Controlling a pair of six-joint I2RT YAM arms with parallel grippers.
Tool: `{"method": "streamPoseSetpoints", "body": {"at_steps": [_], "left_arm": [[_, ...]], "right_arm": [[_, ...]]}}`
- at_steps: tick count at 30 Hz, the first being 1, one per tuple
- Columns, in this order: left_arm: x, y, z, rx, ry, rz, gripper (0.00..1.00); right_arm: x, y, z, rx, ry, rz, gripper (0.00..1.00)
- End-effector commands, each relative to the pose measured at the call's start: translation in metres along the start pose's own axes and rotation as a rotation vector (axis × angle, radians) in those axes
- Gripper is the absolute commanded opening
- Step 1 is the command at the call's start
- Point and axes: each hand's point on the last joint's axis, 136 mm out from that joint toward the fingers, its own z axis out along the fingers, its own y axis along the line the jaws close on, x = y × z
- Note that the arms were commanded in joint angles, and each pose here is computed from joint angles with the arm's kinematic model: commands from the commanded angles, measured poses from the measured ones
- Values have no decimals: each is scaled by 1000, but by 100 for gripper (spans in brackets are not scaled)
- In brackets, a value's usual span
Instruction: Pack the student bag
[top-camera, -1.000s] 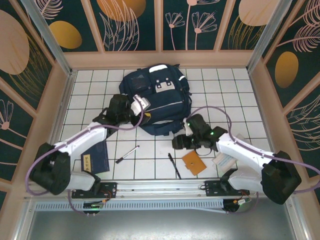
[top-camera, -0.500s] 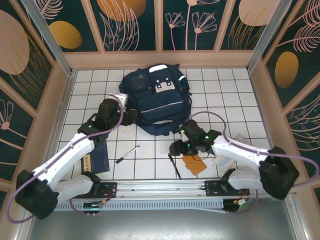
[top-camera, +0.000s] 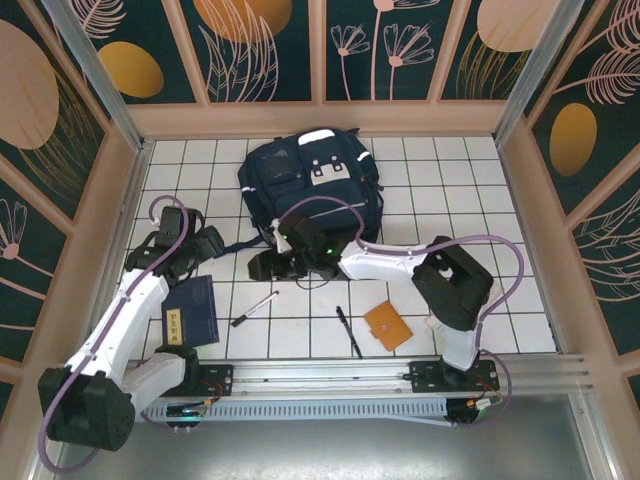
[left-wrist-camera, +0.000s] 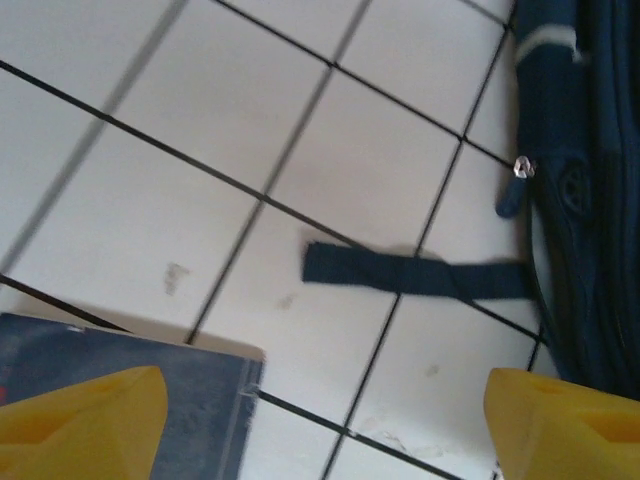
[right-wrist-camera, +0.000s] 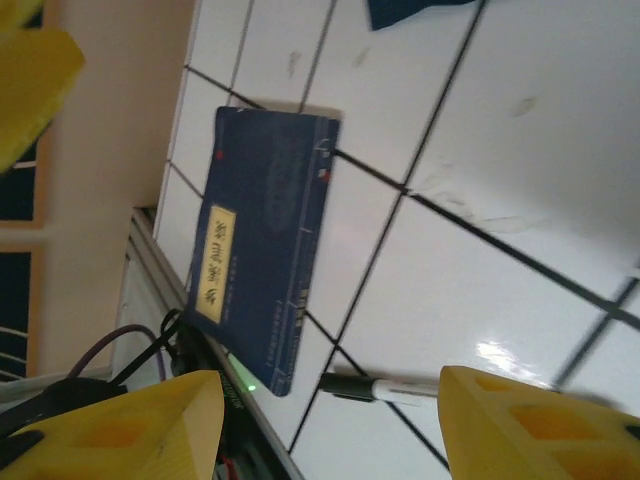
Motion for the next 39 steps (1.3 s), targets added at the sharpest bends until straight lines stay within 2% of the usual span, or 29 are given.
{"method": "streamPoseSetpoints", "body": {"at_steps": [1, 4, 5, 9, 11, 14, 16, 19, 22, 25, 29, 33, 39], "left_arm": [[10, -45, -3, 259, 67, 54, 72], [23, -100, -25, 592, 137, 109, 71], [25, -112, -29, 646, 149, 109, 71], [48, -165, -43, 742, 151, 247, 74], [71, -194, -48, 796, 170, 310, 74], [108, -230, -50, 862, 219, 406, 75], [137, -249, -51, 881, 266, 466, 75], [190, -273, -65, 953, 358, 547, 72], [236, -285, -73, 980, 428, 635, 71], [261, -288, -66, 954, 477, 687, 70], [277, -293, -64, 969, 512, 687, 68], [282, -289, -56, 932, 526, 683, 67], [297, -275, -43, 877, 596, 704, 67]], "right_arm": [[-15, -20, -50, 120, -86, -11, 60], [3, -56, -97, 260, -93, 27, 62], [12, -71, -113, 308, -99, 66, 64], [57, -126, -168, 480, -100, 253, 67], [84, -150, -191, 560, -81, 375, 69], [112, -173, -211, 633, -40, 447, 72], [125, -187, -218, 645, -32, 509, 73], [141, -196, -216, 576, -36, 641, 72], [149, -200, -209, 520, -64, 708, 68], [158, -211, -204, 542, -38, 708, 64], [152, -221, -197, 531, -45, 740, 53], [138, -230, -199, 560, -102, 742, 31], [128, -243, -208, 567, -178, 797, 18]]}}
